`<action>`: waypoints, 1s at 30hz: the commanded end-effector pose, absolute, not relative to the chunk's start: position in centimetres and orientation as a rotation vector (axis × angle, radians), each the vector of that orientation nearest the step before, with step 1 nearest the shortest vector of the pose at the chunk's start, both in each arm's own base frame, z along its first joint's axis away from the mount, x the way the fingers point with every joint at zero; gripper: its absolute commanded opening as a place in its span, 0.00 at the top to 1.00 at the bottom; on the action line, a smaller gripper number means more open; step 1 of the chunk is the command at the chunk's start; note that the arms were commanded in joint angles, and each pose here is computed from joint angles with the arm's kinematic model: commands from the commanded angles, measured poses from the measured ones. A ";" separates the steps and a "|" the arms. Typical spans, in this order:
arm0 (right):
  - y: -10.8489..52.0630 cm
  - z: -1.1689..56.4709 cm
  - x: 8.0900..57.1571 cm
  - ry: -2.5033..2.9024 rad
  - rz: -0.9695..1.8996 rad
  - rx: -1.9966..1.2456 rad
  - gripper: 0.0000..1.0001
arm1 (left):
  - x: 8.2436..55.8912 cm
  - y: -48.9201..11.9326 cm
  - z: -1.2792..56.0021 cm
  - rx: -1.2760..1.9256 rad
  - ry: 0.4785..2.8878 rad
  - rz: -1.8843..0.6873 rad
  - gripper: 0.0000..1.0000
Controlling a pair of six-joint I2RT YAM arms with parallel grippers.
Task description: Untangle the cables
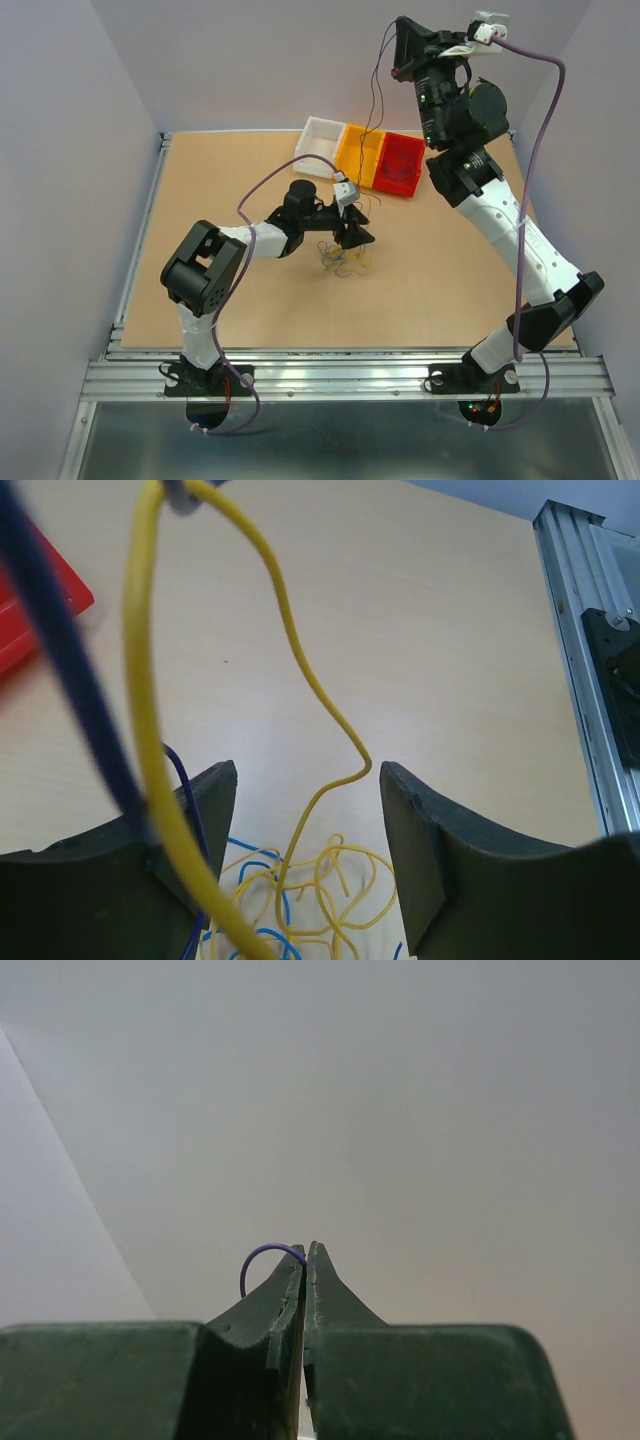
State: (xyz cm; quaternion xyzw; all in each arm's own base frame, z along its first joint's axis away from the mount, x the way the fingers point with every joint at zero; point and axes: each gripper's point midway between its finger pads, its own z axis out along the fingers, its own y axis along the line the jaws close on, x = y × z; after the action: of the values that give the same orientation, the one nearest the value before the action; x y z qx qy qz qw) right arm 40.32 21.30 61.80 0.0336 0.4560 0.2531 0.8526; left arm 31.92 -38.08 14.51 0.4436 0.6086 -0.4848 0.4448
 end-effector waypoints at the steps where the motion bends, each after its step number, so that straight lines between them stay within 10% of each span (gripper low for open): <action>1: 18.6 65.7 37.4 0.834 0.566 0.146 0.99 | 32.7 -39.2 15.8 1.138 1.448 -1.166 0.46; 7: 15.9 68.5 36.5 0.762 0.492 0.226 0.99 | 33.5 -40.1 12.6 1.170 1.548 -1.132 0.77; 12: 13.3 71.2 35.2 0.681 0.404 0.290 0.99 | 34.9 -40.4 9.9 1.154 1.667 -1.099 0.84; 24: 10.8 73.6 33.1 0.610 0.352 0.340 0.99 | 36.7 -40.7 6.2 1.114 1.846 -1.054 0.74; 30: 10.5 73.1 33.4 0.623 0.305 0.347 0.99 | 37.2 -40.3 6.6 1.105 1.853 -1.018 0.44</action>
State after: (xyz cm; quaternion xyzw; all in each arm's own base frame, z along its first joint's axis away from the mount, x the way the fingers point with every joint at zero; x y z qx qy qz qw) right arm 36.37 13.27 70.43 0.1409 0.3519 0.1547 0.9124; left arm 36.65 -40.26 5.34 0.4292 0.7232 -0.4052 0.3585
